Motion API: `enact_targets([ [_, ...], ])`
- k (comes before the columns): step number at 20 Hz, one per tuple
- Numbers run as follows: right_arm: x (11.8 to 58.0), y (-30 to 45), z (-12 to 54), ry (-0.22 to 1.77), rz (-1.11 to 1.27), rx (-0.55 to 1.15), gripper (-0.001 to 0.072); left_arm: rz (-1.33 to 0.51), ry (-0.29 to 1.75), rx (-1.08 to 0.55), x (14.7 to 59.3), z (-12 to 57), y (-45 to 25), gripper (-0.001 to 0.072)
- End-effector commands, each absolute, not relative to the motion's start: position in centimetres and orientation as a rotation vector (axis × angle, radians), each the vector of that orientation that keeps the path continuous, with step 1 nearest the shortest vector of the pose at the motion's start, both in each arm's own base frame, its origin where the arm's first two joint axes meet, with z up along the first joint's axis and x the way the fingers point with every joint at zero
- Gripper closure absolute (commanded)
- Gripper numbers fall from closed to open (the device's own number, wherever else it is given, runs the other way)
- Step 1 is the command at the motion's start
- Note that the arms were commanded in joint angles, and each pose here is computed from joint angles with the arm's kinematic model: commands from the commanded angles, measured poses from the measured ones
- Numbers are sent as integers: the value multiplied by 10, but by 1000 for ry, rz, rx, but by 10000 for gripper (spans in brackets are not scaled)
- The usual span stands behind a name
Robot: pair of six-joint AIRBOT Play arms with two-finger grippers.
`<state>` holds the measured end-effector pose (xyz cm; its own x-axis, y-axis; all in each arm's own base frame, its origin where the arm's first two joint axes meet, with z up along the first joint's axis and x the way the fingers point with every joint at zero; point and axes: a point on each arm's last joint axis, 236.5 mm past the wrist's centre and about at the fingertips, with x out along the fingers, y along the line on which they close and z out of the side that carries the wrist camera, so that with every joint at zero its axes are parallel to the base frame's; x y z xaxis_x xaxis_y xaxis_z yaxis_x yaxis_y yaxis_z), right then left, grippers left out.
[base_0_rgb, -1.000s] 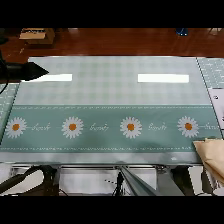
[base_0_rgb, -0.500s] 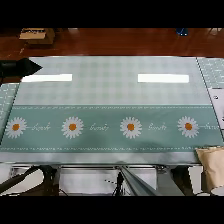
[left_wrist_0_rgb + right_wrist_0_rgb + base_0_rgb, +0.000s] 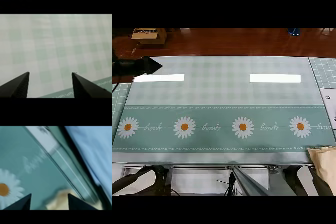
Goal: Fold the shirts.
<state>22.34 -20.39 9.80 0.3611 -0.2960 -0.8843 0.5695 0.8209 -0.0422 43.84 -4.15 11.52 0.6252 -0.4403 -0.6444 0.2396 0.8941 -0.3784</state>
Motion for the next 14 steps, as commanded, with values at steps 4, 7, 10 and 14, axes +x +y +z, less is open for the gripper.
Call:
enact_targets([
  [4, 377, 17, 70, 1169, 94, 146, 119, -322, 1056, 2, 402, 65, -89, 87],
  [7, 369, 70, 52, 1282, 246, -63, 115, -313, 1160, 181, 375, 47, -117, 81],
  [10, 368, 73, 53, 1275, 211, -126, 115, -311, 1168, 169, 368, 45, -138, 75],
  [14, 364, 74, 52, 1299, 164, -47, 115, -299, 1162, 149, 370, 46, -138, 78],
])
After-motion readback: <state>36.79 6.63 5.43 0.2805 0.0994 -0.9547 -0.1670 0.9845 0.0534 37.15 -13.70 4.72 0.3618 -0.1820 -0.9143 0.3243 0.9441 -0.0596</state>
